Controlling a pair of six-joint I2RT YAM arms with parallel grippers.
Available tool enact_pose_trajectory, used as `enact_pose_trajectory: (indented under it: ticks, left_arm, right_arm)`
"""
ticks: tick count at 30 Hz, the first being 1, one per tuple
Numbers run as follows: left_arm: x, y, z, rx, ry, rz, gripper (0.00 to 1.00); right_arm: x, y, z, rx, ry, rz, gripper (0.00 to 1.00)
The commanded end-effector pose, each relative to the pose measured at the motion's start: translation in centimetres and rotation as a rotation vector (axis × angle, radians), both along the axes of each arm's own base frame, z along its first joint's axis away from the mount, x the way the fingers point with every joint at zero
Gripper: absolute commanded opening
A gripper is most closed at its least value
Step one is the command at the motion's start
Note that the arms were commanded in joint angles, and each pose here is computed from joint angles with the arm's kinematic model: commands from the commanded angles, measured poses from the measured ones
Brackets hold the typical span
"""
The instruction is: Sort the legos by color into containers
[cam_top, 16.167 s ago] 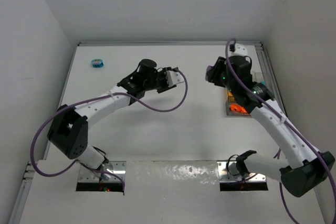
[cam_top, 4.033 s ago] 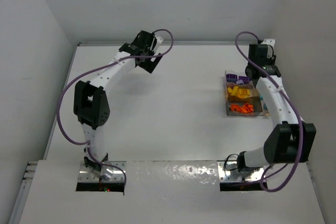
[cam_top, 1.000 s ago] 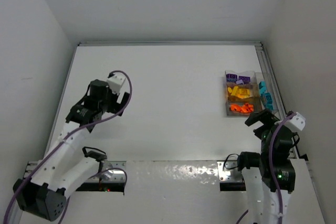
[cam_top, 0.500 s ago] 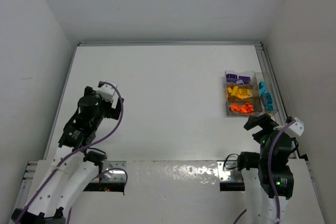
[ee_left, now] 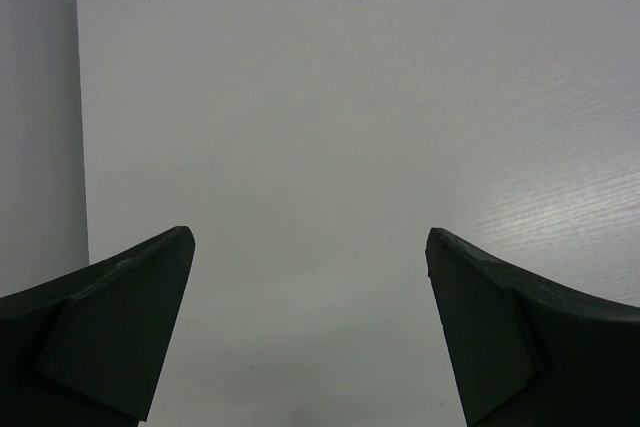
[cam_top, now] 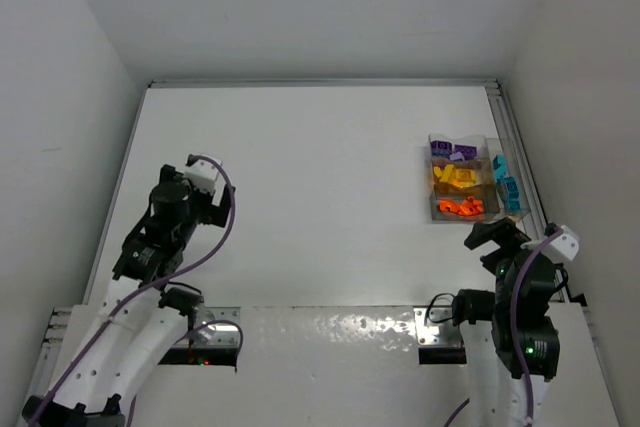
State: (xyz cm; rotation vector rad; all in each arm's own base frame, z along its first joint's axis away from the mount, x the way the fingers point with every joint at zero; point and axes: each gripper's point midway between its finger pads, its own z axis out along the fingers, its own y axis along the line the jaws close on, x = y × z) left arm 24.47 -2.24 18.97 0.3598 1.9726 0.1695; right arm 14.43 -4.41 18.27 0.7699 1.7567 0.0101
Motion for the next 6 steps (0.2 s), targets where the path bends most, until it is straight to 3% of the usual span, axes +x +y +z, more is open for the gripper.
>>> enact_pose_trajectory:
  ticks: [1,6]
  left_arm:
    - [0.48,0.21,1.34,-0.017,-0.060,0.020,1.00]
    - [0.46,0.21,1.47,-0.020,-0.066,0.020,1.00]
  right_arm:
    - [0.19,0.01,0.22,0.006,-0.019,-0.003,0.99]
    - [0.11,-0.14,0.25,0.009,-0.015,-0.015,0.99]
